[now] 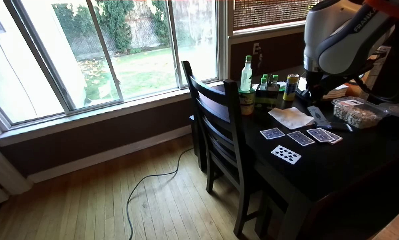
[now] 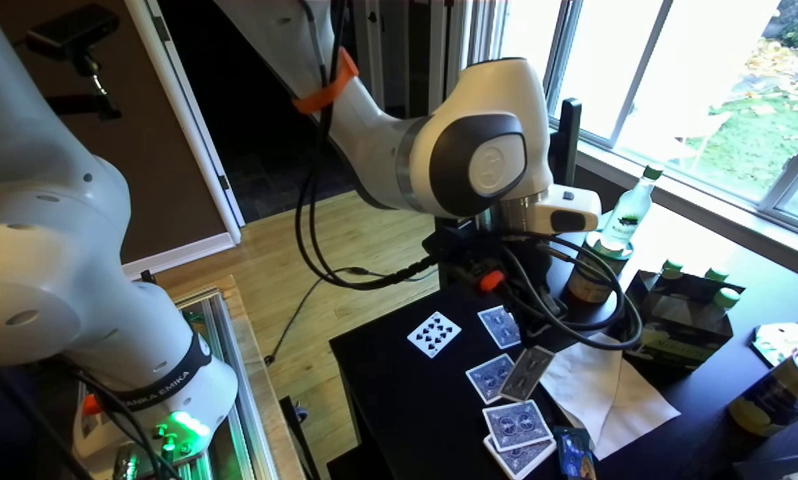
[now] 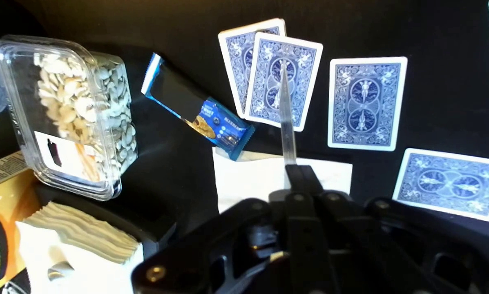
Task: Flip one card over
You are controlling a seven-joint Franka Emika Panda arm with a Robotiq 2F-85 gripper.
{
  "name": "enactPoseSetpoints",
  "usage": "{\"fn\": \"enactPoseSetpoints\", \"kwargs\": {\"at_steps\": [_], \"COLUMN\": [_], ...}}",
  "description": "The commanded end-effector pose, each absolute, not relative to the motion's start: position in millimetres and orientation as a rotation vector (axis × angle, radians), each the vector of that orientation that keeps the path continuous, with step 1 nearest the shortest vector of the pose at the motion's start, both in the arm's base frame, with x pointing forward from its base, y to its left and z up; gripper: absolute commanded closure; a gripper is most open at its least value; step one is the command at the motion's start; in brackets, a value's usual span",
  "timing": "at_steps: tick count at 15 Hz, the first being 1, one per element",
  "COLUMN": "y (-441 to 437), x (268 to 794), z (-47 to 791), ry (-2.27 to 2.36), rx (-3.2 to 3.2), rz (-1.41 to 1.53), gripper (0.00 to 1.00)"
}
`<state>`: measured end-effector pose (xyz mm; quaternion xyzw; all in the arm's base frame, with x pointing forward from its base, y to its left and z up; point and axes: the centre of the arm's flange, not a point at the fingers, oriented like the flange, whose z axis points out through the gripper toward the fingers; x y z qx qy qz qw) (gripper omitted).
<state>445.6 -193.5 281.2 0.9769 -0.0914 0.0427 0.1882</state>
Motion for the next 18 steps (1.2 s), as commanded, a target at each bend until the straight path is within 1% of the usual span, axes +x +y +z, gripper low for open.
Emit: {"fn": "enactPoseSetpoints", "kwargs": {"at_steps": [1,5,8,14,18], "y": [-201,-212,-203,-153,-150], "x": [445,447,448,454,464], "z": [293,297,292,289,298], "ry": [-0.243,-0.181,-0.067,0.137,0.174], "rx": [2.809,2.910,2.986,3.082,3.140], "rz": [0.240,0.414,0.543,0.675,0.713], "gripper": [1.00,1.00,1.00,1.00,1.00]}}
